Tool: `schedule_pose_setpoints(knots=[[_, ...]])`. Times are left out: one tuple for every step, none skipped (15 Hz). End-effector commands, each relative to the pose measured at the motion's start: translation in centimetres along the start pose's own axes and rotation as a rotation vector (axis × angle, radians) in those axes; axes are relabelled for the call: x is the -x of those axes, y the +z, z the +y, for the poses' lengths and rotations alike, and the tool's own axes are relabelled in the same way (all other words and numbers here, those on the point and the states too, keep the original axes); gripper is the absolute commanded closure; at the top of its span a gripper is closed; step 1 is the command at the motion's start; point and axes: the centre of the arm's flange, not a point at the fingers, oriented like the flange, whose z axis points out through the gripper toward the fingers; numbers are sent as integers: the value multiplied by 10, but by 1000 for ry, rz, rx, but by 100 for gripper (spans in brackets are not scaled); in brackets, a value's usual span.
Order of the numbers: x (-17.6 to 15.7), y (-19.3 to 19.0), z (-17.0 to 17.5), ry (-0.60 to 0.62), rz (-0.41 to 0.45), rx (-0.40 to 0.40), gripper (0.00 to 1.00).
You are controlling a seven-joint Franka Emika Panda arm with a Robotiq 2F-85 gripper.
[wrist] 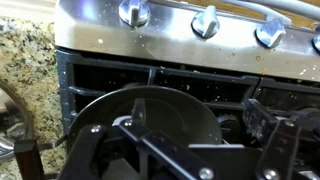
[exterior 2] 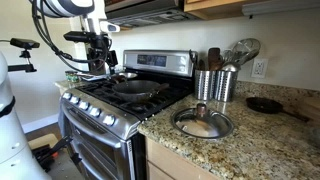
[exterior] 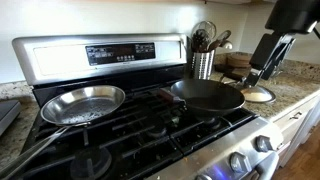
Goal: Pick up the lid and close the frying pan
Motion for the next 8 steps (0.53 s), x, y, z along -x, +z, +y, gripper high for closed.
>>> schedule_pose_setpoints(knots=[[0, 0, 0, 0, 0, 0, 0], [0, 0, 0, 0, 0, 0, 0], [0, 0, 0, 0, 0, 0, 0], [0, 0, 0, 0, 0, 0, 0], [0, 0, 0, 0, 0, 0, 0], [0, 0, 0, 0, 0, 0, 0], [-1, -2, 3, -1, 7, 3, 0], [-4, -5, 9, -7, 23, 17, 0]])
